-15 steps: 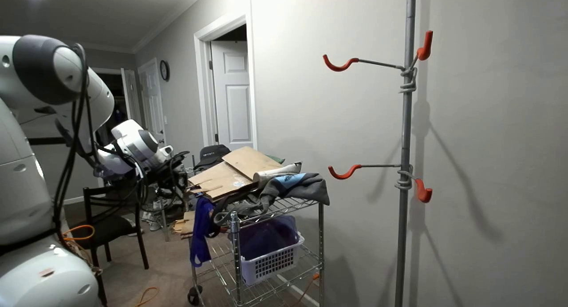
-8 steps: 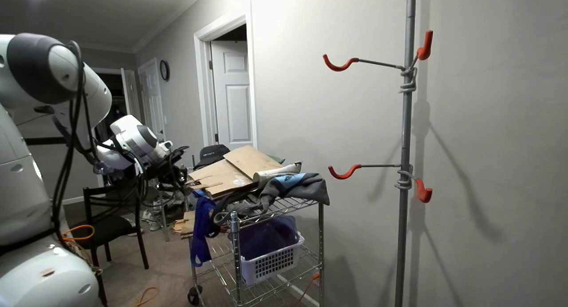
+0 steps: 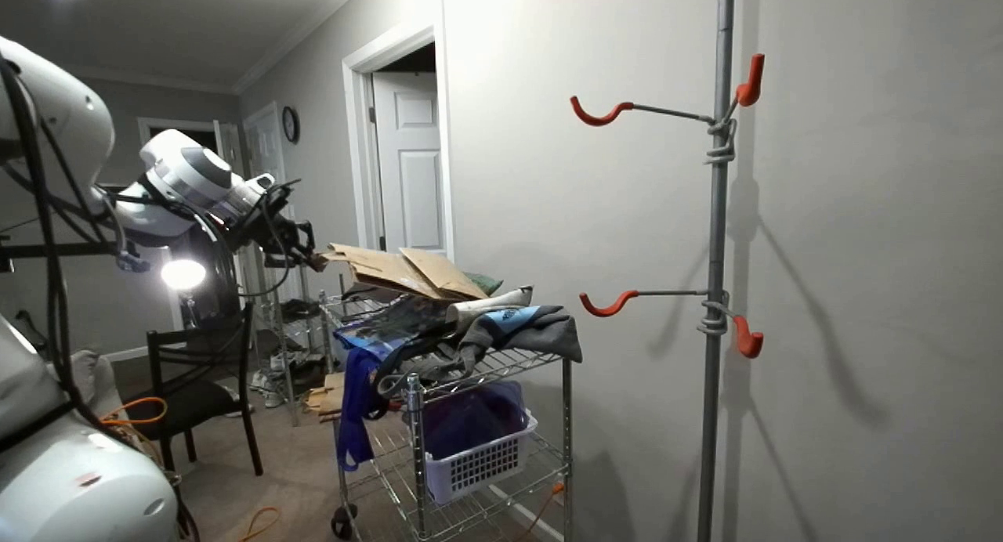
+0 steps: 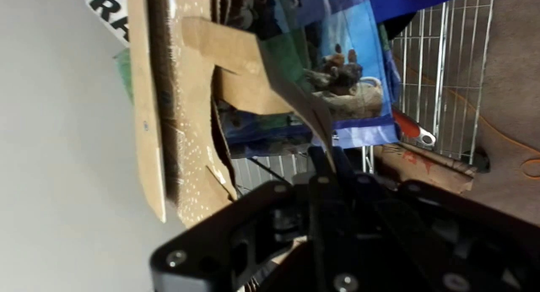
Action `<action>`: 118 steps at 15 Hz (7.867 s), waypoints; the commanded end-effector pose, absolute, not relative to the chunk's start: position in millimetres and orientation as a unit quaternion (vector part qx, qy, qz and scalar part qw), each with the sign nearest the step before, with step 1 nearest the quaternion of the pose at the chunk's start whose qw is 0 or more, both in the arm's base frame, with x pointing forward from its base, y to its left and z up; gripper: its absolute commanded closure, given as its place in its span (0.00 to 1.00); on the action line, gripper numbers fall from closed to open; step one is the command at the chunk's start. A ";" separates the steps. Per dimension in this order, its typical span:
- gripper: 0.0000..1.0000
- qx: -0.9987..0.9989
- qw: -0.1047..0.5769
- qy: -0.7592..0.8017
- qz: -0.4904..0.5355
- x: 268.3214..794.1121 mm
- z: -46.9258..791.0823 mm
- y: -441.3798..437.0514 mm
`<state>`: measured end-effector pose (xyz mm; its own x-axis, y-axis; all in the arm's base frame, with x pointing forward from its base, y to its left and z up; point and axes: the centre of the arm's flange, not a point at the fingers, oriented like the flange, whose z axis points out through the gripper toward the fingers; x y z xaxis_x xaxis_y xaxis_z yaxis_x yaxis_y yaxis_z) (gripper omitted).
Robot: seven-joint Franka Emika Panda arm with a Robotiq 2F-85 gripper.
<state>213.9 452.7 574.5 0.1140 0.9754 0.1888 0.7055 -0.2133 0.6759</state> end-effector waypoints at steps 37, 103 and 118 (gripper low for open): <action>0.96 0.861 0.309 0.386 0.117 284.5 624.0 105.2; 0.96 0.905 0.116 0.402 0.073 522.0 608.4 -181.9; 0.96 0.873 0.070 0.479 0.064 664.1 628.4 -217.2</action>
<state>644.2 -197.1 605.3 0.5737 0.8131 0.0984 0.7936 -0.5816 0.1788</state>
